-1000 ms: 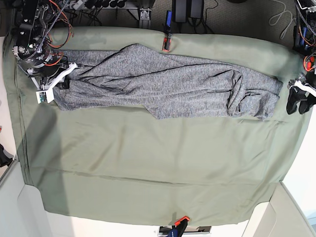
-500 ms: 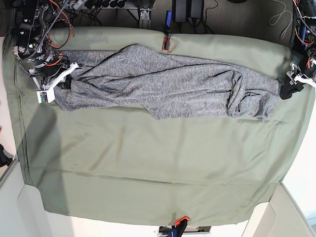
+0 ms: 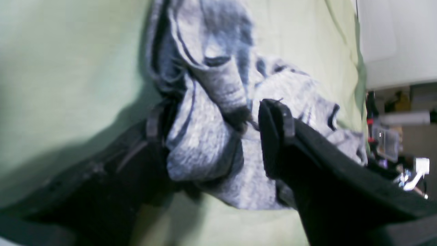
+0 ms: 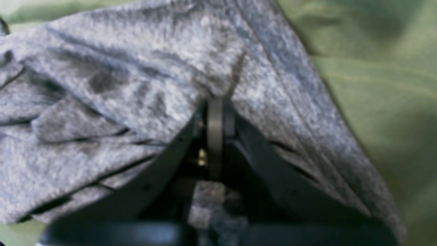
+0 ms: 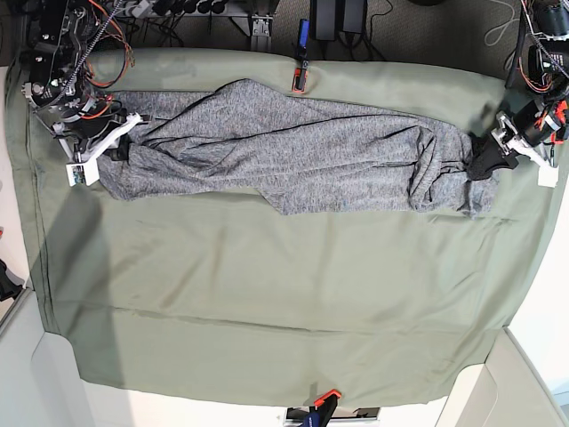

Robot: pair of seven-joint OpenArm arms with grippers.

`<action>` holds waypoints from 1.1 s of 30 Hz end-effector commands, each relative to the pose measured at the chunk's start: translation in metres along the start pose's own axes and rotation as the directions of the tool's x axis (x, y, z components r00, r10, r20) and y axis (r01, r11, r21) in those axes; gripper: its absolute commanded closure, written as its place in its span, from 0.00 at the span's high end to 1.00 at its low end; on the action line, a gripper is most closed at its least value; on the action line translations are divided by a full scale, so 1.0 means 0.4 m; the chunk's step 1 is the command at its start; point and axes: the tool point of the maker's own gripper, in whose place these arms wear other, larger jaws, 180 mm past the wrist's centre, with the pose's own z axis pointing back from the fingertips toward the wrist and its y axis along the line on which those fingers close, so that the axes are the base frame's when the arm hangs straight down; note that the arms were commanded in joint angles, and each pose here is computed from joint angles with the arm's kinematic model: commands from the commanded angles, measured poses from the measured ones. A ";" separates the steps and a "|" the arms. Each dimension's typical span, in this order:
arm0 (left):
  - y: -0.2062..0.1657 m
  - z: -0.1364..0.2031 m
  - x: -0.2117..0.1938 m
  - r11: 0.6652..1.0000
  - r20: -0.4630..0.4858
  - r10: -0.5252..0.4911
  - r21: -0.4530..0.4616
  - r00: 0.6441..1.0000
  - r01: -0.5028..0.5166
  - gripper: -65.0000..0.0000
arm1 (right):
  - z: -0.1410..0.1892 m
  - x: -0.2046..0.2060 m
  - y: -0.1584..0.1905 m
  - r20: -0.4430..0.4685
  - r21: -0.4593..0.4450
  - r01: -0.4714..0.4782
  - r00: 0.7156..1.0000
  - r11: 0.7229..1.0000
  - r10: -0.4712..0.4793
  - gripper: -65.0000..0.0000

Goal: Fold the T-shirt properly
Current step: 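Grasp the shirt strip's end with the left gripper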

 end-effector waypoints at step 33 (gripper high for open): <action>-0.022 0.033 0.191 0.983 0.228 -0.177 0.081 0.957 0.163 0.00 | 0.006 0.031 0.000 0.037 0.007 -0.007 0.999 1.000 0.007 0.00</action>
